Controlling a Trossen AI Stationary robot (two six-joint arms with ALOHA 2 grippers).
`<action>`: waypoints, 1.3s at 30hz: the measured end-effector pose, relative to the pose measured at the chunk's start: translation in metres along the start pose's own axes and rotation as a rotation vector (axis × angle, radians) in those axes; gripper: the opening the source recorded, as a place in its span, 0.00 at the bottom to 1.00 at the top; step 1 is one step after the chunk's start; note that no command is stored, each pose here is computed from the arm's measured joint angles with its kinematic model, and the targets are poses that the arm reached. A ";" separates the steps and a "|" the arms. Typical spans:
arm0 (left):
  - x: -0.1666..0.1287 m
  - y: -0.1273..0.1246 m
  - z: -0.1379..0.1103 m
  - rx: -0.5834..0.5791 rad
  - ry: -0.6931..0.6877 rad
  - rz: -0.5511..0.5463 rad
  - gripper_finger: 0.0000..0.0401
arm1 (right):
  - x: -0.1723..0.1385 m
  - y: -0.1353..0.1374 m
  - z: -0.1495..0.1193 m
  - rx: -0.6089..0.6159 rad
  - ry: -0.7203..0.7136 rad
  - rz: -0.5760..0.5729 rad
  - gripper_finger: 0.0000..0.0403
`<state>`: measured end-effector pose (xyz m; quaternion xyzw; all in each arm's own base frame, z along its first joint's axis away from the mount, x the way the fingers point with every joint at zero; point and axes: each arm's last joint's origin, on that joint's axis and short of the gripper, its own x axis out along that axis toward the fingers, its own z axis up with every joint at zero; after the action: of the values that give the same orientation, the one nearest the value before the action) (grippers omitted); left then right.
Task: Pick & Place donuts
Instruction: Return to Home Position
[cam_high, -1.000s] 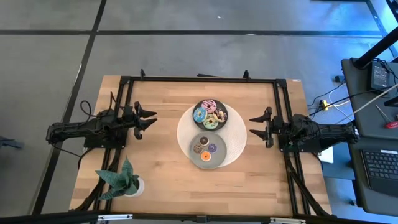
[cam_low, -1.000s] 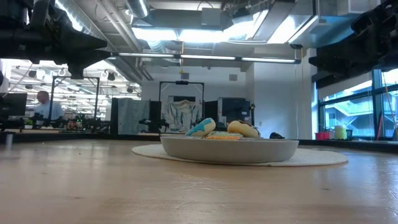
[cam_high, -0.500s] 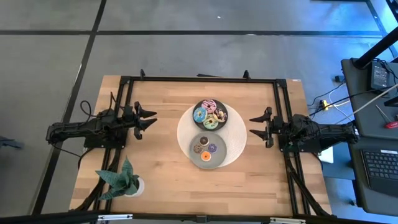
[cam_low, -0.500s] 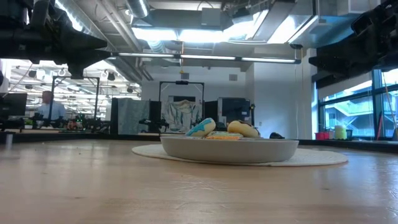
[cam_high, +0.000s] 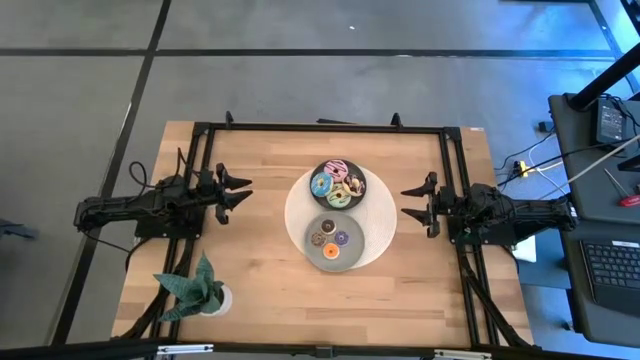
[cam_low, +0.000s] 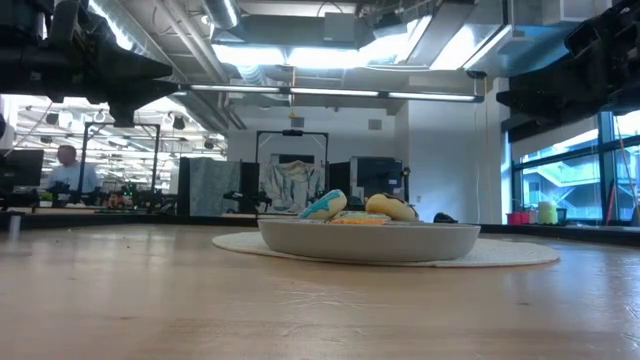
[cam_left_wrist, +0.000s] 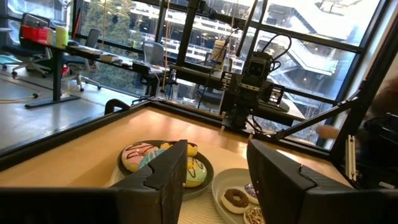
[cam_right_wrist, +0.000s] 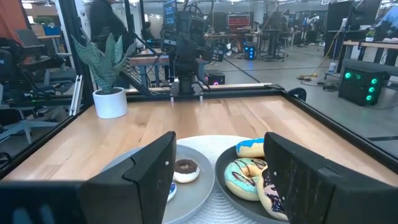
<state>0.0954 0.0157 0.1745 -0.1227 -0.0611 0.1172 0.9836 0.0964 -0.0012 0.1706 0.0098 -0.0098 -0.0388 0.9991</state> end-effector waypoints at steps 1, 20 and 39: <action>0.000 0.000 0.000 0.000 0.000 0.000 0.41 | 0.000 0.000 0.000 0.000 0.000 0.000 0.61; 0.000 0.000 0.000 0.000 0.000 0.000 0.41 | 0.000 0.000 0.000 0.000 0.001 0.000 0.61; 0.000 0.000 0.000 0.000 0.000 0.000 0.41 | 0.000 0.000 0.000 0.002 0.001 0.000 0.61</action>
<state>0.0954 0.0157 0.1745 -0.1228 -0.0611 0.1172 0.9836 0.0964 -0.0011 0.1706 0.0107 -0.0093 -0.0386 0.9992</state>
